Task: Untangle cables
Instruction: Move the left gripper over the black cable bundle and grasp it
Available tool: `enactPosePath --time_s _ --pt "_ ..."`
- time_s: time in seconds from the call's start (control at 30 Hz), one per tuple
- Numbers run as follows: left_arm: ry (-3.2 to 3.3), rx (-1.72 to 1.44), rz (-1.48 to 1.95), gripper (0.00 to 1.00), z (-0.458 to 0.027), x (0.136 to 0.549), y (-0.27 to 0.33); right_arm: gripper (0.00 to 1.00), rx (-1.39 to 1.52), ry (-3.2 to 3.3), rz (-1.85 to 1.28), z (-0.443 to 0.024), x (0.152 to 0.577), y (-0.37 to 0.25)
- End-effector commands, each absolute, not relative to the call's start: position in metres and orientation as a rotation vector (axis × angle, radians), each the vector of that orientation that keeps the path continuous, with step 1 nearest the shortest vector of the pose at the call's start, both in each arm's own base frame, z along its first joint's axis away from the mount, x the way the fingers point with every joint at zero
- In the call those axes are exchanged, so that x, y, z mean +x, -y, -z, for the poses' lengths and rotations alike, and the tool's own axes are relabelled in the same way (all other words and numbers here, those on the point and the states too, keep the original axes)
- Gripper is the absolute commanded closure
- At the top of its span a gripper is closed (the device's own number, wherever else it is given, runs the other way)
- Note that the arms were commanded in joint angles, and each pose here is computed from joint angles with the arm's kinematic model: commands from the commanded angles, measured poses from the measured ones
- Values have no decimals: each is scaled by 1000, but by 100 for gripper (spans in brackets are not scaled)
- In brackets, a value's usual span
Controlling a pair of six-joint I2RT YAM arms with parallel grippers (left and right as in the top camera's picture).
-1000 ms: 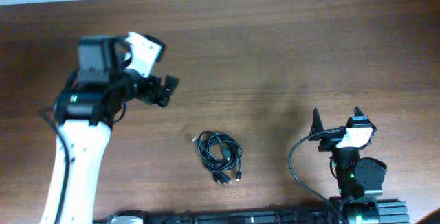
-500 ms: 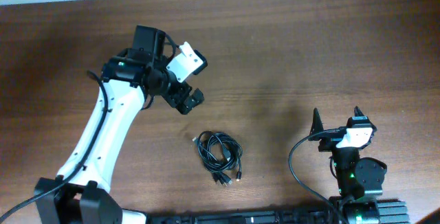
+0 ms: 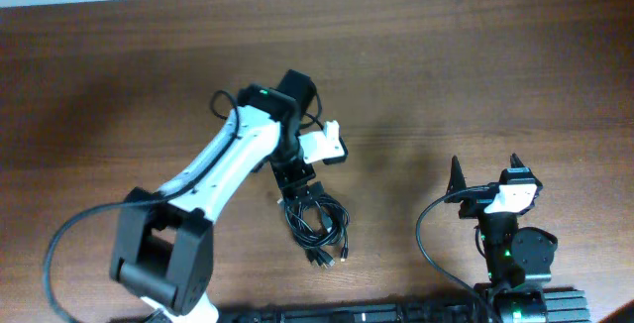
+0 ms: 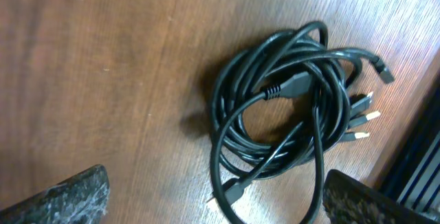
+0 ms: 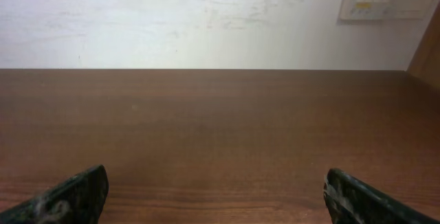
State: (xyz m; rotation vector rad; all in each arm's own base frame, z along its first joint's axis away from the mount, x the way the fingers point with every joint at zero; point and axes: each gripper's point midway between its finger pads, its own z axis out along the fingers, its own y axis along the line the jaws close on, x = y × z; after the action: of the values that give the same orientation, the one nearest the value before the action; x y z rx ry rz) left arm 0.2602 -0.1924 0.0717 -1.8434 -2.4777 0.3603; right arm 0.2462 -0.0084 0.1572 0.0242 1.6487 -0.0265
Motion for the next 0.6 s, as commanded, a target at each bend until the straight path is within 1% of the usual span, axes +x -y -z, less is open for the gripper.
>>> enactPosePath --time_s 0.0,0.07,0.37,0.5,0.57 --pt "2370 -1876 -261 5 -54 259 185 1 29 -1651 31 -155 246 9" --pt "2348 -1856 -253 8 -47 257 182 1 29 -1651 31 -155 246 9" --pt "2280 -1868 -252 7 -27 236 184 1 29 -1651 31 -155 246 9" --pt "2334 -1840 -244 12 -14 237 185 1 29 -1651 31 -155 246 9" --pt "2364 -1826 -197 13 -8 240 184 1 29 -1651 31 -155 246 9"
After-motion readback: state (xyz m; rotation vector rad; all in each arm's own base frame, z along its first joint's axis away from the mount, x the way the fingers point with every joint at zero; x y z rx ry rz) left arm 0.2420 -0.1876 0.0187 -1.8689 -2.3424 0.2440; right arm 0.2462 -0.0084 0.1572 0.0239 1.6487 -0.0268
